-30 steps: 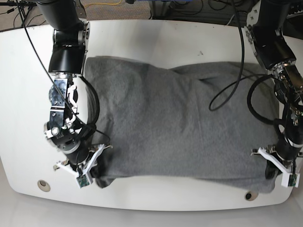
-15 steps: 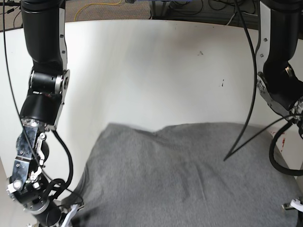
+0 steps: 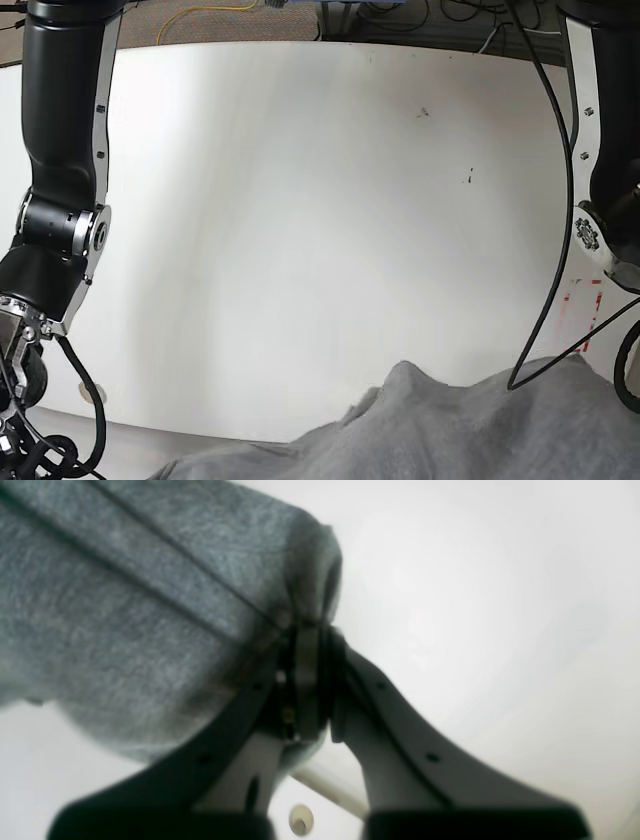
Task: Fold the T-shirt properly
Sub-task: 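Lift the T-shirt high with both grippers holding the corners, then lay the T-shirt down and open the left gripper, then move the left gripper to the T-shirt middle and pinch the fabric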
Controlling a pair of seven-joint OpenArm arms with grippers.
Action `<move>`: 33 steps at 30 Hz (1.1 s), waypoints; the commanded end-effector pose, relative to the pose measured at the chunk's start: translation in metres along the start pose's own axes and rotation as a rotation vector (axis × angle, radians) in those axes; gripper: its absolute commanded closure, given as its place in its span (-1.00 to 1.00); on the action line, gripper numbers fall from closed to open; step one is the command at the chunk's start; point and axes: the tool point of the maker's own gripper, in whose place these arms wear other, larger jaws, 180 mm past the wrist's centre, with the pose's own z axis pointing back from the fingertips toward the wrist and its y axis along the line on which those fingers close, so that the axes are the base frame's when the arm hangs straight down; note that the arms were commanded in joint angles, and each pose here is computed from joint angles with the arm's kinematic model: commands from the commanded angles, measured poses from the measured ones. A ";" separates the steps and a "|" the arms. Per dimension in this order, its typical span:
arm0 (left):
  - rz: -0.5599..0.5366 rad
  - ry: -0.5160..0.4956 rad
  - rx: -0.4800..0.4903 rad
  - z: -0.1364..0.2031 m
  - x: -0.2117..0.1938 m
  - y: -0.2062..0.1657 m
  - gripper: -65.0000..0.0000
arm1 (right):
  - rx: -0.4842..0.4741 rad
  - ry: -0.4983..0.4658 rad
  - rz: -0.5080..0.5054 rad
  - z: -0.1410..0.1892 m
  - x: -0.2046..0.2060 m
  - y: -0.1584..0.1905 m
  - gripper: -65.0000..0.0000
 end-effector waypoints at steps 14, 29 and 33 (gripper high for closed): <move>-0.080 0.255 0.070 0.027 -0.106 -0.001 1.00 | -0.100 0.223 0.037 0.049 -0.105 0.015 1.00; -0.012 0.717 0.049 0.123 -0.302 -0.008 1.00 | 0.058 0.534 -0.121 0.141 -0.274 0.138 1.00; 0.030 0.791 0.038 0.151 -0.329 -0.006 1.00 | 0.083 0.579 -0.172 0.162 -0.299 0.161 1.00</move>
